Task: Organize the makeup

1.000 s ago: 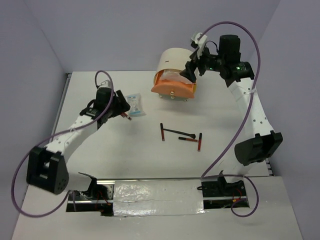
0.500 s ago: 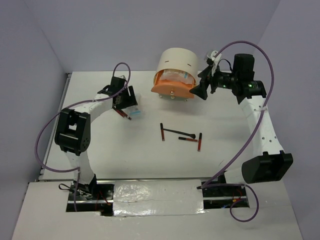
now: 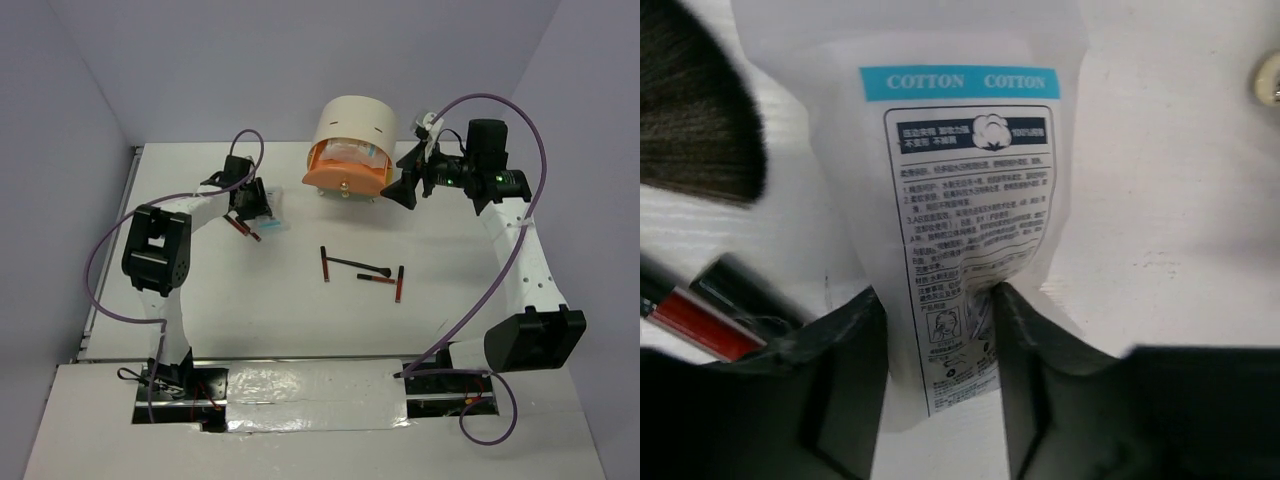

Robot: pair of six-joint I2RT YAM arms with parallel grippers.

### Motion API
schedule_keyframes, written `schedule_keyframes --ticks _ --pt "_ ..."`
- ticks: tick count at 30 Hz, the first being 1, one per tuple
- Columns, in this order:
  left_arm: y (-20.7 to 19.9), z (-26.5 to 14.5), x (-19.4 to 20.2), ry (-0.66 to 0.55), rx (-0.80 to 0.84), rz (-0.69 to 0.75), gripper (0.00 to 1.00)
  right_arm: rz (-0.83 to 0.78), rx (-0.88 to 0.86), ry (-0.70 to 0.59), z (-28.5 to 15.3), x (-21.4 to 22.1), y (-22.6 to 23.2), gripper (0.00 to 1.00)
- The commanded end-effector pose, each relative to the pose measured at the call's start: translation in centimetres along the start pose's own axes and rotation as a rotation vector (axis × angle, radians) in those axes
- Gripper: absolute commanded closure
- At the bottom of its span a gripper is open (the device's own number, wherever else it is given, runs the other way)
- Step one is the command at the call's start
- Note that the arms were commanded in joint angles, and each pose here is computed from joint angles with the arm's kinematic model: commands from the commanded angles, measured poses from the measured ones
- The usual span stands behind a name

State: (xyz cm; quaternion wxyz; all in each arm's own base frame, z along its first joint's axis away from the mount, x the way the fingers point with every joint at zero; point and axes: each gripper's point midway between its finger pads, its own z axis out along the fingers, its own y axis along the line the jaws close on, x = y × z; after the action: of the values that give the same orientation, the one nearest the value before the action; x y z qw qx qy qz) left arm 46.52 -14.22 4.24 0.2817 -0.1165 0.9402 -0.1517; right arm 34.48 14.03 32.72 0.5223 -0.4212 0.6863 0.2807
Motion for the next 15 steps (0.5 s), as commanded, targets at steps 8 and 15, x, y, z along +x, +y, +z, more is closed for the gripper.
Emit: schedule_keyframes --ticks 8,15 --pt "-3.5 -4.1 -4.6 -0.175 0.155 0.075 0.82 -0.033 0.007 -0.045 -1.5 -1.3 1.2 0.09" --pt "-3.8 -10.6 -5.8 -0.317 0.169 0.178 1.00 -0.062 -0.007 -0.050 -1.6 -1.5 1.5 0.12"
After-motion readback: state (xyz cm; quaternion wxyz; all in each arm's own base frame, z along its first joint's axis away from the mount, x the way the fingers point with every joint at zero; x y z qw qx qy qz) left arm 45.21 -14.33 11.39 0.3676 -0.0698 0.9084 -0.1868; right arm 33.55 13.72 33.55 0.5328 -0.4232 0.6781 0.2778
